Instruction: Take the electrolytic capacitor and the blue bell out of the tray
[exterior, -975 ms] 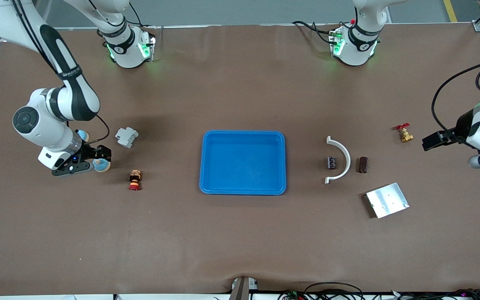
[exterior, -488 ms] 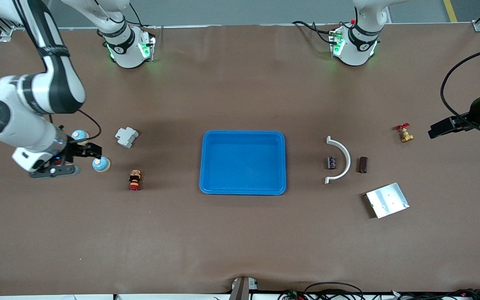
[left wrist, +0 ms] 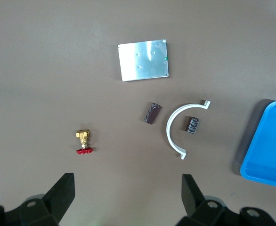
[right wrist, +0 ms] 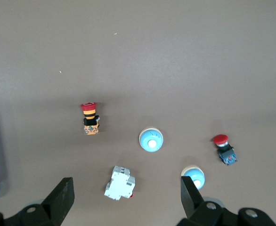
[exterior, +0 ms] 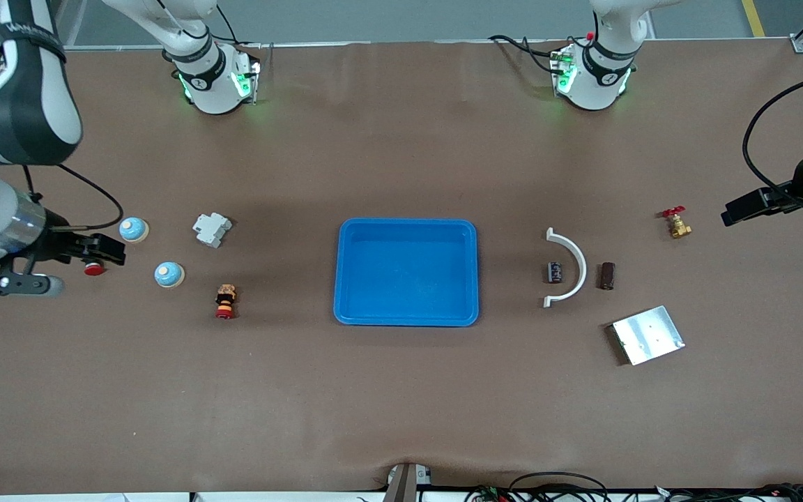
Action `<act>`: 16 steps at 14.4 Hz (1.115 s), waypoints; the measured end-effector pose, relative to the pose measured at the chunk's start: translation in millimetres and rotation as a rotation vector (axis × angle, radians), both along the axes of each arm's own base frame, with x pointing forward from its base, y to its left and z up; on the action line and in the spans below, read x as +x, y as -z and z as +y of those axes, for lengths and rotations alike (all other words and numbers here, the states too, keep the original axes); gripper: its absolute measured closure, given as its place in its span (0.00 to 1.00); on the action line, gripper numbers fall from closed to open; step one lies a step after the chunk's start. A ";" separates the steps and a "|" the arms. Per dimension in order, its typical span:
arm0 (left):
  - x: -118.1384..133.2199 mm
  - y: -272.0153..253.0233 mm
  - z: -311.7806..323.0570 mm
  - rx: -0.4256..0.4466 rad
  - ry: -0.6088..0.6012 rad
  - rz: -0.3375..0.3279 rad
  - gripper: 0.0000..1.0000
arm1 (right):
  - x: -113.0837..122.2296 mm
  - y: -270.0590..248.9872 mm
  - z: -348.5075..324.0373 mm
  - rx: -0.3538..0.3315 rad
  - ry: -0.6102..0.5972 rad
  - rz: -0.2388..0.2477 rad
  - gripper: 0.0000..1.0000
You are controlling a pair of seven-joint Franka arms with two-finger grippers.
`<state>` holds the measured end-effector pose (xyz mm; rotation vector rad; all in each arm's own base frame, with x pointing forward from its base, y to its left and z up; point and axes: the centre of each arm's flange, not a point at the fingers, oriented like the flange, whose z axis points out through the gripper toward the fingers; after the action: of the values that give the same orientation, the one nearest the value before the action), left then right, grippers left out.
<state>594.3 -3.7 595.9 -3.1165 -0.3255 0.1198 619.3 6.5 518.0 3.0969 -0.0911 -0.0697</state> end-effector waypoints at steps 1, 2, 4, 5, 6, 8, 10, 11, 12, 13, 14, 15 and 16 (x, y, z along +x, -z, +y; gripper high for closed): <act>0.1 0.4 1.1 0.000 -0.002 0.001 0.00 | -0.1 -12.1 1.2 0.002 0.005 -0.002 0.00; 0.4 1.0 2.7 0.000 -0.004 0.002 0.00 | 0.1 -21.4 2.2 0.007 0.008 -0.008 0.00; 0.9 2.3 5.9 0.000 -0.010 0.005 0.00 | 1.7 -36.7 0.8 0.031 0.021 -0.030 0.00; 1.0 2.6 5.6 0.000 -0.009 0.005 0.00 | 2.5 -42.2 -2.5 0.045 0.033 -0.041 0.00; 1.1 2.5 2.1 0.002 -0.004 0.005 0.00 | 3.2 -46.7 -7.8 0.052 0.044 -0.050 0.00; 1.8 2.1 -7.6 0.016 0.006 0.003 0.00 | 4.1 -55.2 -18.0 0.053 0.062 -0.067 0.00; 2.4 1.9 -7.0 0.032 -0.003 0.002 0.00 | 2.9 -58.4 -29.1 0.054 0.083 -0.063 0.00; 2.5 1.7 -4.5 0.031 -0.011 0.002 0.00 | 1.2 -58.3 -36.7 0.057 0.096 -0.052 0.00; 2.5 1.4 -3.4 0.019 -0.010 0.001 0.00 | -0.4 -57.9 -42.8 0.062 0.108 -0.041 0.00; 2.5 0.7 -3.7 0.006 0.012 0.000 0.00 | -1.7 -58.2 -46.6 0.064 0.114 -0.033 0.00; 2.2 -0.6 -4.8 0.000 0.053 -0.002 0.00 | -2.9 -59.7 -47.1 0.065 0.116 -0.027 0.00; 1.7 -3.0 -5.2 -0.002 0.087 -0.007 0.00 | -3.8 -61.7 -45.5 0.067 0.113 -0.024 0.00; 1.1 -5.7 -4.5 -0.003 0.105 -0.012 0.00 | -4.3 -63.0 -43.1 0.068 0.110 -0.023 0.00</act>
<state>595.5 -8.1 601.6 -3.1302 -0.1619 0.1014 615.0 -36.6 581.0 3.1584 -0.2648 -0.0411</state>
